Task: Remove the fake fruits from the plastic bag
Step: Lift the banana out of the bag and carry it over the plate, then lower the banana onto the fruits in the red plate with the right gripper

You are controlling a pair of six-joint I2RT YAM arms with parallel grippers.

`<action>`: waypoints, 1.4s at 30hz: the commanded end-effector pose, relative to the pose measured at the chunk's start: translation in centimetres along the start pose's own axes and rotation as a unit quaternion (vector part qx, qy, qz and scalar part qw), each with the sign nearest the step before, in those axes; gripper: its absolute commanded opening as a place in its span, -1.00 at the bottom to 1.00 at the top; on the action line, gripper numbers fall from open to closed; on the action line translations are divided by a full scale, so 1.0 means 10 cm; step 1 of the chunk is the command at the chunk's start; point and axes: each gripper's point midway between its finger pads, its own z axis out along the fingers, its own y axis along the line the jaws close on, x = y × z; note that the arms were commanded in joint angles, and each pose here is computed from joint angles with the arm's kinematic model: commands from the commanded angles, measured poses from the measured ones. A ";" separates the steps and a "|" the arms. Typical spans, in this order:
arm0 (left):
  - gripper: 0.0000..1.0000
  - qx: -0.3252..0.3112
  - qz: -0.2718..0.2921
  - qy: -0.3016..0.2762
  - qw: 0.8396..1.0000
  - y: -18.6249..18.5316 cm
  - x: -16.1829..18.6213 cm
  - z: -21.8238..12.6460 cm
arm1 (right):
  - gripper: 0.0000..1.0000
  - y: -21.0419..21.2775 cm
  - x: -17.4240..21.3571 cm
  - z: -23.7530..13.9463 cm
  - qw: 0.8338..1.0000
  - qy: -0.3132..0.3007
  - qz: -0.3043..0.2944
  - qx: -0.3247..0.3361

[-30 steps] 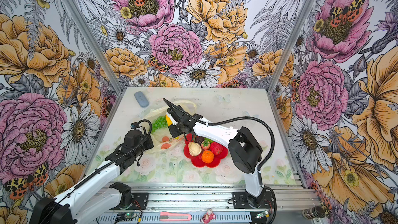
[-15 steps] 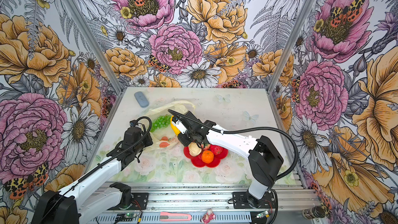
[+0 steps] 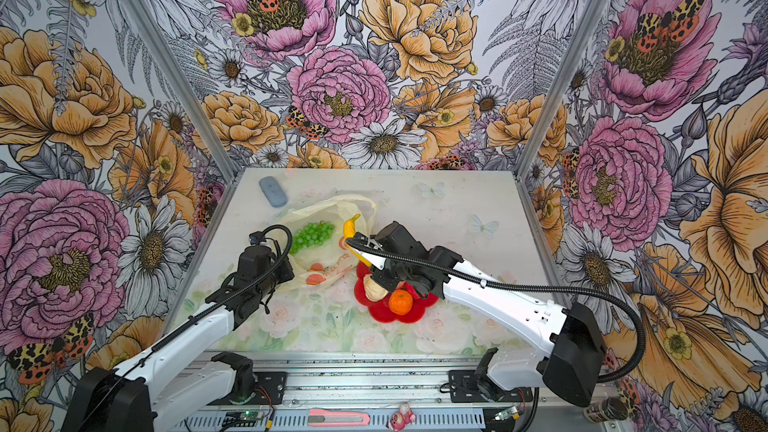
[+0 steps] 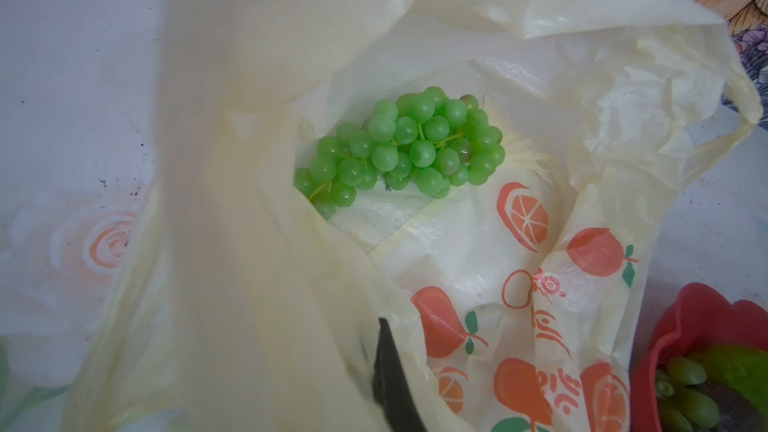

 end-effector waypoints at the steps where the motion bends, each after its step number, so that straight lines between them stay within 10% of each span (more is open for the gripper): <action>1: -1.00 0.007 0.004 -0.011 1.000 0.01 -0.02 0.00 | -0.46 0.03 0.12 -0.17 0.997 0.006 -0.078 0.005; 24: -1.00 0.021 0.011 -0.004 1.000 -0.03 0.02 0.05 | -0.72 0.68 0.99 -0.32 0.963 0.153 -0.160 -0.157; 42: -1.00 0.024 0.011 -0.006 1.000 -0.03 0.02 0.03 | -0.72 0.50 1.14 0.08 0.945 0.205 -0.241 -0.085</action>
